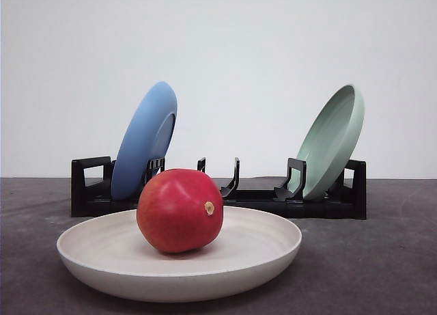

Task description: Place pomegranate in white plate

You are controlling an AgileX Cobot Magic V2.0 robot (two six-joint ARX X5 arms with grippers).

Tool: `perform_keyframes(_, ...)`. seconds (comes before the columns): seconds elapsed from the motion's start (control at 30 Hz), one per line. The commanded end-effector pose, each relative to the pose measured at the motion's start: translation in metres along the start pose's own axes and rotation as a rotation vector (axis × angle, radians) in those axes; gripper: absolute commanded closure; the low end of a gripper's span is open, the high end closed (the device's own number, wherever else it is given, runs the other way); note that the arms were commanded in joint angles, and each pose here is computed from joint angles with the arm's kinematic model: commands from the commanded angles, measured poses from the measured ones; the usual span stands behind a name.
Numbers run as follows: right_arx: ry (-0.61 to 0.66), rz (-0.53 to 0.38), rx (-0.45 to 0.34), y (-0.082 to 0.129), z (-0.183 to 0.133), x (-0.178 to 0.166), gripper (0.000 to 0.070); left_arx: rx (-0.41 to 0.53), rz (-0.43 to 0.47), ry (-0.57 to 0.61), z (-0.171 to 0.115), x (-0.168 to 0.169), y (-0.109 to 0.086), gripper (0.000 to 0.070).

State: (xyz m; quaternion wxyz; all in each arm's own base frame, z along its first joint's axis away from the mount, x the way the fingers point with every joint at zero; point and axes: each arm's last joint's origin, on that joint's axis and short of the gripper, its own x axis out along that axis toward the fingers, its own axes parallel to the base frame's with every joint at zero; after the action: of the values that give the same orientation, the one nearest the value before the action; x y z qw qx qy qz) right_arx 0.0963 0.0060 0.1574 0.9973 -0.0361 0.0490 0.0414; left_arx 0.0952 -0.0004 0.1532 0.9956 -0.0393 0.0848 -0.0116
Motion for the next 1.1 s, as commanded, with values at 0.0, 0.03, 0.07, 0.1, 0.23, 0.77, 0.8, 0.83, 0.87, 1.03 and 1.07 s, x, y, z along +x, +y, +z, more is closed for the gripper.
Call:
perform_keyframes(0.0, -0.008, 0.000, 0.014, 0.0000, -0.0002, 0.0004, 0.0660, -0.009, 0.002, 0.012, -0.0038, 0.0012, 0.0005, 0.0667)
perform_keyframes(0.03, -0.008, 0.000, 0.014, 0.0000, -0.0002, 0.0004, 0.0660, -0.009, 0.002, 0.012, -0.0038, 0.0012, 0.0005, 0.0667)
perform_keyframes(0.07, -0.008, 0.000, 0.014, 0.0000, -0.0002, 0.0004, 0.0660, -0.009, 0.002, 0.012, -0.0038, 0.0012, 0.0005, 0.0667)
perform_keyframes(0.1, -0.008, 0.000, 0.014, 0.0000, -0.0002, 0.0004, 0.0660, -0.009, 0.002, 0.012, -0.0038, 0.0012, 0.0005, 0.0667)
perform_keyframes(0.23, -0.008, 0.000, 0.014, 0.0000, -0.0002, 0.0004, 0.0660, -0.009, 0.002, 0.012, -0.0038, 0.0012, 0.0005, 0.0667)
perform_keyframes(0.77, -0.008, 0.000, 0.014, 0.0000, -0.0002, 0.0004, 0.0660, -0.009, 0.002, 0.012, -0.0038, 0.0012, 0.0005, 0.0667)
perform_keyframes(0.8, -0.008, 0.000, 0.014, 0.0000, -0.0002, 0.0004, 0.0660, -0.009, 0.002, 0.012, -0.0038, 0.0012, 0.0005, 0.0667)
perform_keyframes(0.83, -0.008, 0.000, 0.014, 0.0000, -0.0002, 0.0004, 0.0660, -0.009, 0.002, 0.012, -0.0038, 0.0012, 0.0005, 0.0667)
perform_keyframes(0.87, -0.008, 0.000, 0.014, 0.0000, -0.0002, 0.0004, 0.0660, -0.009, 0.002, 0.012, -0.0038, 0.0012, 0.0005, 0.0667)
perform_keyframes(1.03, -0.008, 0.000, 0.014, 0.0000, -0.0002, 0.0004, 0.0660, -0.009, 0.002, 0.012, -0.0038, 0.0012, 0.0005, 0.0667)
perform_keyframes(1.07, -0.008, 0.000, 0.014, 0.0000, -0.0002, 0.0004, 0.0660, -0.009, 0.002, 0.012, -0.0038, 0.0012, 0.0005, 0.0667)
